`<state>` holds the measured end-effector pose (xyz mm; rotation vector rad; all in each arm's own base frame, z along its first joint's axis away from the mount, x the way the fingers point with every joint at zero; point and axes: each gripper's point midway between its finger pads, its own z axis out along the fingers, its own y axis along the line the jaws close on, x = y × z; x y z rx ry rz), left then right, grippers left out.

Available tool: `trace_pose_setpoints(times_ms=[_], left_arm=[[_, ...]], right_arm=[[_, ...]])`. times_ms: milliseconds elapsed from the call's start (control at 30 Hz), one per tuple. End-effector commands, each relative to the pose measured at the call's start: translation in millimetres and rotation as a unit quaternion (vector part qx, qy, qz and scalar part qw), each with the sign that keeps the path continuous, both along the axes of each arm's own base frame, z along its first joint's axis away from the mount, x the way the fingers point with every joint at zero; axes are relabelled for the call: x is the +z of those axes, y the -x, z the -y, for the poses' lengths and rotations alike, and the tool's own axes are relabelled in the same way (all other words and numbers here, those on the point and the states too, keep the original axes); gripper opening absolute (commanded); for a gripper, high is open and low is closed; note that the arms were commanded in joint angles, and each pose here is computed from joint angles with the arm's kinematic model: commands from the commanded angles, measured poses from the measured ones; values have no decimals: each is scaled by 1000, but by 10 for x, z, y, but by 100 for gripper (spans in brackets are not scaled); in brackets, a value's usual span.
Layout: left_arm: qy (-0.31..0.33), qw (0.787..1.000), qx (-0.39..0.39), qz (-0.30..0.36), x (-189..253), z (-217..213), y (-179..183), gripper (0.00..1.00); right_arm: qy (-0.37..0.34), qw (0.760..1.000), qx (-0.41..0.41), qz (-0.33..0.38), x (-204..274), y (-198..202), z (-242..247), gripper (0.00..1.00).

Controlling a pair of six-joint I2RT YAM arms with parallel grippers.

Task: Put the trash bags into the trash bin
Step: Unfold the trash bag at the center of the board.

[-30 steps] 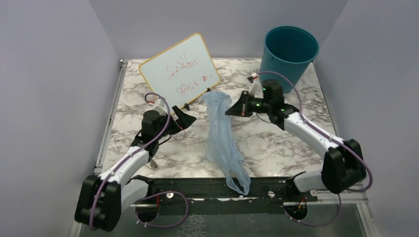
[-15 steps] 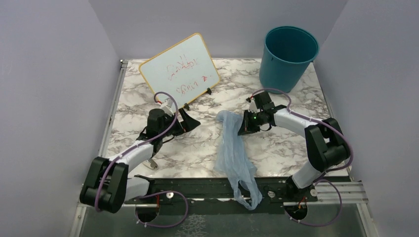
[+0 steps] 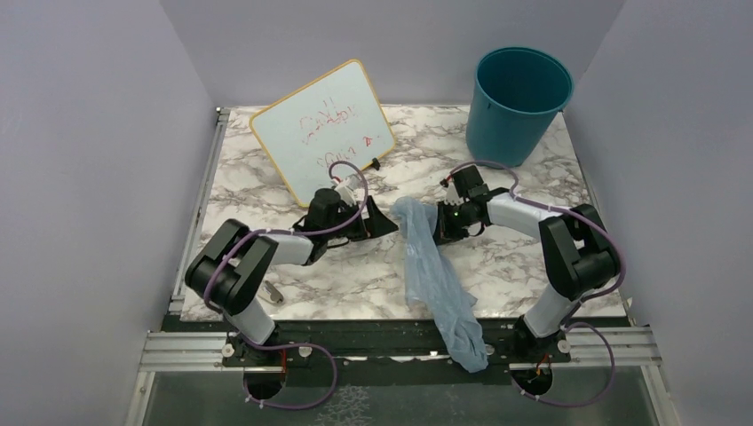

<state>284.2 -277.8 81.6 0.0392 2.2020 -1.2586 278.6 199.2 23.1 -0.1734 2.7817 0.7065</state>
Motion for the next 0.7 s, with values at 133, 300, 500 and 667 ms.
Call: trace_pose_setpoints(times_ms=[133,300,500,667], left_arm=[[83,996,-42,8,76,526,-116,62],[95,994,-44,18,147,520,-119,18],[80,996,-35,18,119,389,-185,0],[66,997,-18,28,164,231,-205,0]], right_arm=[[-14,1000,3,-17,75,-51,-90,1],[16,999,-10,27,213,-179,21,1],[30,996,-23,83,448,-254,125,1],[70,988,-44,128,591,-312,325,1]])
